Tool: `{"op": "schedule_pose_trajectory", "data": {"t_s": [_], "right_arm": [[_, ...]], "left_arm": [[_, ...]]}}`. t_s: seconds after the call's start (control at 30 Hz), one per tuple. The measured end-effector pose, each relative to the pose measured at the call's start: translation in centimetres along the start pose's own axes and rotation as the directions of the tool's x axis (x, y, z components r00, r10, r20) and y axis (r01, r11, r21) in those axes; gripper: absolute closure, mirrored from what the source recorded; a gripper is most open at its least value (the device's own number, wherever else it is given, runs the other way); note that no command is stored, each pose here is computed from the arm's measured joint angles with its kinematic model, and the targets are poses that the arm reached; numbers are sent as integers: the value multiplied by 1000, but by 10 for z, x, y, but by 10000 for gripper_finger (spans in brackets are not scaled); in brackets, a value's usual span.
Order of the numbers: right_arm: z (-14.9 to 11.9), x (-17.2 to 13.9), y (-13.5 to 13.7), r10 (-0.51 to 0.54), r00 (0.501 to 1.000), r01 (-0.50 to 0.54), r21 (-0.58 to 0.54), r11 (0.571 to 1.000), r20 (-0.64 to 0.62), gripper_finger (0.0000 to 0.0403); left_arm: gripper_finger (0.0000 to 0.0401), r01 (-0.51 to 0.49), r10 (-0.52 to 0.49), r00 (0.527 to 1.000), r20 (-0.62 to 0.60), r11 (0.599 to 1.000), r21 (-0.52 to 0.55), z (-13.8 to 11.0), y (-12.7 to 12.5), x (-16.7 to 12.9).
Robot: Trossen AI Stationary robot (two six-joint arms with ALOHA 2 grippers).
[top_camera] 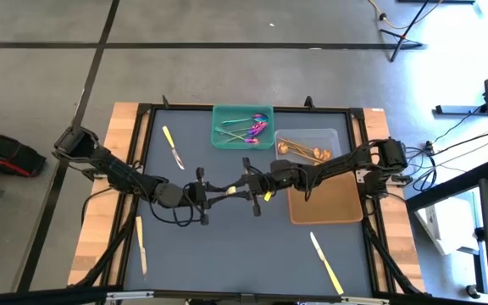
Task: Sort silverware by color (type)
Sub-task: Put the table knife into the orange bin
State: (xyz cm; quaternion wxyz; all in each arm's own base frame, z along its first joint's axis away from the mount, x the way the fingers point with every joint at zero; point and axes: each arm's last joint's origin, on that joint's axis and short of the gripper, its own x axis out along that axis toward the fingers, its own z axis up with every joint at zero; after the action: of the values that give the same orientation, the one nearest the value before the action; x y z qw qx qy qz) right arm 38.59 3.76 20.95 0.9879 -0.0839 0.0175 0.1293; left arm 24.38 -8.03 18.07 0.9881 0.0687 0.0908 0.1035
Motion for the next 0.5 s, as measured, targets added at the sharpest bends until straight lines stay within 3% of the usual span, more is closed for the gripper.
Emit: {"op": "schedule_pose_trajectory", "data": {"t_s": [0.13, 0.33, 0.5], "right_arm": [[8, -7, -2, -66, 996, 64, -35, 997, -57, 356], [55, -45, -2, -162, 973, 142, -124, 982, -166, 356], [95, -92, -2, -140, 926, 146, -11, 989, -351, 356]], "left_arm": [[293, -7, 7, 1000, 10, 1000, -2, 3, 1, -2], [243, 38, -38, 999, 19, 999, 6, 8, -4, -9], [240, 72, -72, 997, 0, 996, 55, 7, -10, -15]]}}
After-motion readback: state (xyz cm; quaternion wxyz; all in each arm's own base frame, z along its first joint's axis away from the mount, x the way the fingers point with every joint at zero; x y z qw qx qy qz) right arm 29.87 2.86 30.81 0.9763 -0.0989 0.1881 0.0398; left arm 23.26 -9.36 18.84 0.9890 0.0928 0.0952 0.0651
